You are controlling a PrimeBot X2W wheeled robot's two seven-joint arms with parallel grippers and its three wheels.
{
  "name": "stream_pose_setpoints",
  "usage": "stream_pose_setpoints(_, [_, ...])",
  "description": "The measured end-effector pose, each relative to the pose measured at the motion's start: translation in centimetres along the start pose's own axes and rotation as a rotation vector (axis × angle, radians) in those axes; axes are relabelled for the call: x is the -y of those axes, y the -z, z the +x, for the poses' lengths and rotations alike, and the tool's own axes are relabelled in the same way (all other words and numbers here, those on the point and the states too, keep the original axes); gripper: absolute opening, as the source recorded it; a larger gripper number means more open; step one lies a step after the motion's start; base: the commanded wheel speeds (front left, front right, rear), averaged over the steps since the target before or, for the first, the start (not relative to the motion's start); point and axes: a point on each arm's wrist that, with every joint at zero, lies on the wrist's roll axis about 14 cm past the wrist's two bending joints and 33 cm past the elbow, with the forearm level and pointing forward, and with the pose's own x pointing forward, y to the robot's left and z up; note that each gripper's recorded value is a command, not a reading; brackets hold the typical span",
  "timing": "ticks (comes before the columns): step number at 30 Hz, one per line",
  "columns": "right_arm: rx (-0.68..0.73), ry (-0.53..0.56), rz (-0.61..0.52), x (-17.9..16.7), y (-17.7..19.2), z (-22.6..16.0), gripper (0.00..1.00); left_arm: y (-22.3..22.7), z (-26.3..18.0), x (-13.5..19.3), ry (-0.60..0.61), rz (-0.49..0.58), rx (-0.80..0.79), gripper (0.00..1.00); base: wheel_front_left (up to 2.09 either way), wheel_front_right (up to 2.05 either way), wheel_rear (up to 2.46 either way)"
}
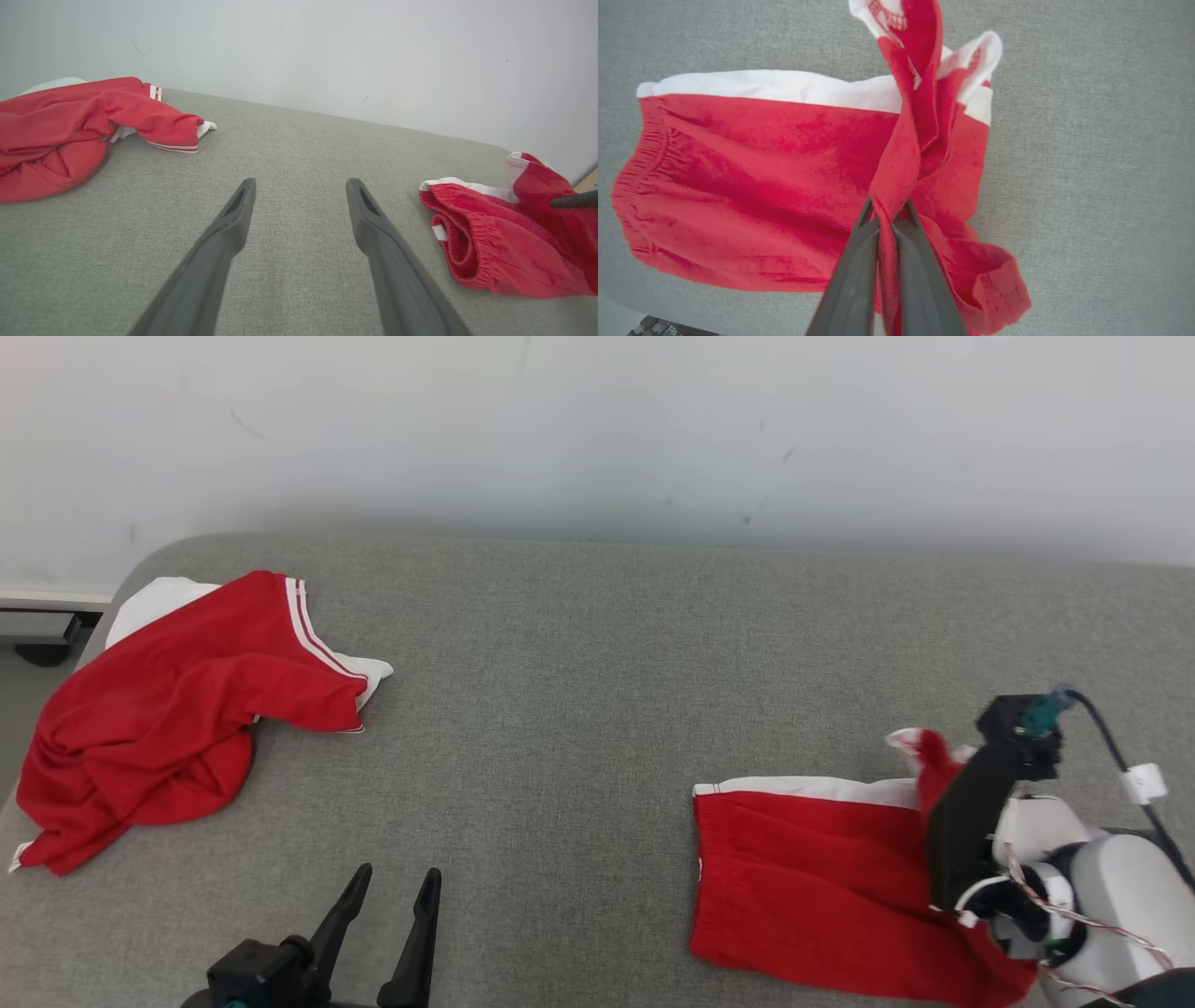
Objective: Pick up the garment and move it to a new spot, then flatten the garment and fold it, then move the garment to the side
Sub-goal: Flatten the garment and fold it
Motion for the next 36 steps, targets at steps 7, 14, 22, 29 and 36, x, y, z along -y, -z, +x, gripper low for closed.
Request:
stream_pose_setpoints(7, [-0.015,-0.089,-0.048,-4.2,0.0,0.0,0.00,0.3,-0.1,0.9,0.028,-0.012,-0.007,1.00,0.00,0.00,0.00])
stream_pose_setpoints(14, [-0.034,-0.164,-0.108,-8.3,0.2,0.2,0.00,0.5,-0.6,0.4,0.013,-0.014,-0.010,1.00,0.00,0.00,0.00])
stream_pose_setpoints(22, [-0.054,-0.183,-0.161,-10.4,-0.2,0.7,0.00,0.5,-1.2,-0.3,-0.017,-0.014,-0.009,1.00,0.00,0.00,0.00])
stream_pose_setpoints(29, [-0.081,-0.187,-0.185,-11.4,0.1,1.2,0.00,0.7,-1.3,-0.7,-0.030,-0.013,-0.014,1.00,0.00,0.00,0.00])
stream_pose_setpoints(36, [-0.104,-0.193,-0.216,-12.3,0.5,1.7,0.00,0.7,-1.5,-1.1,-0.044,-0.014,-0.016,1.00,0.00,0.00,0.00])
